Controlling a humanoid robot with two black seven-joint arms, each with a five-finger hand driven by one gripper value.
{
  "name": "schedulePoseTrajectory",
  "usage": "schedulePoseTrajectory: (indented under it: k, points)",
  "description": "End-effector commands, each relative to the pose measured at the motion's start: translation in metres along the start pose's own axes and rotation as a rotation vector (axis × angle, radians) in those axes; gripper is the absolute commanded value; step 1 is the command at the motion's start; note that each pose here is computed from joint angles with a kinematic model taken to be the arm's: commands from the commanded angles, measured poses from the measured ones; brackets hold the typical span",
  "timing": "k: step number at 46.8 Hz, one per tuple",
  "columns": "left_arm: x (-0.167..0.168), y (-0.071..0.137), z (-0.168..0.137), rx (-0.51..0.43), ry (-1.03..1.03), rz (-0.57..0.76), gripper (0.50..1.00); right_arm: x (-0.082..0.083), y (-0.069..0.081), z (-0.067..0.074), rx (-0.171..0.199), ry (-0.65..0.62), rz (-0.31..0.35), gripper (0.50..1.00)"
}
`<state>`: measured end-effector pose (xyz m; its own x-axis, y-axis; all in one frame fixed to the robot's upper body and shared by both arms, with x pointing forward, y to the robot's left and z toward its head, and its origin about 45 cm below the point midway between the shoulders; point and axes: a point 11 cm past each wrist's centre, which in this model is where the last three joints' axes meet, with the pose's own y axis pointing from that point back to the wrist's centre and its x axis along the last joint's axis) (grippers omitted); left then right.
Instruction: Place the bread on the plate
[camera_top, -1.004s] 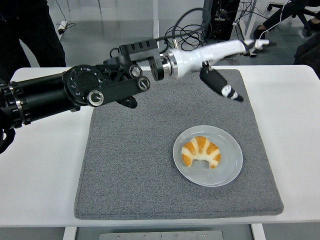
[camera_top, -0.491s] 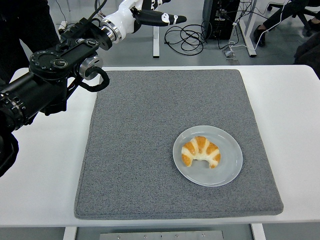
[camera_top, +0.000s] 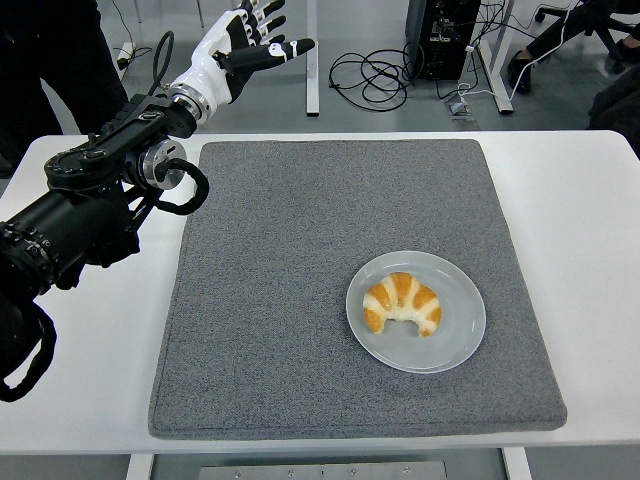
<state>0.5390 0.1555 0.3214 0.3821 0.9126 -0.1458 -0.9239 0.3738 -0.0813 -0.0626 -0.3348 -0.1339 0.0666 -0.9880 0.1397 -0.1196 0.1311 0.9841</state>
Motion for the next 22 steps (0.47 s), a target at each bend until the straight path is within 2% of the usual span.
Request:
schedulePoseTrajectory:
  k: [1, 11, 22]
  points:
    - [0.009, 0.003, -0.004, -0.005, 0.069, 0.041, 0.975, 0.0, 0.0, 0.0, 0.0, 0.0, -0.001, 1.0]
    - [0.024, 0.003, 0.006, -0.051, 0.165, 0.104, 0.975, 0.001, 0.0, 0.001, -0.003, 0.008, 0.002, 1.0]
    - [0.025, 0.003, 0.006, -0.052, 0.172, 0.108, 0.975, 0.001, 0.0, 0.001, -0.003, 0.008, 0.002, 1.0]
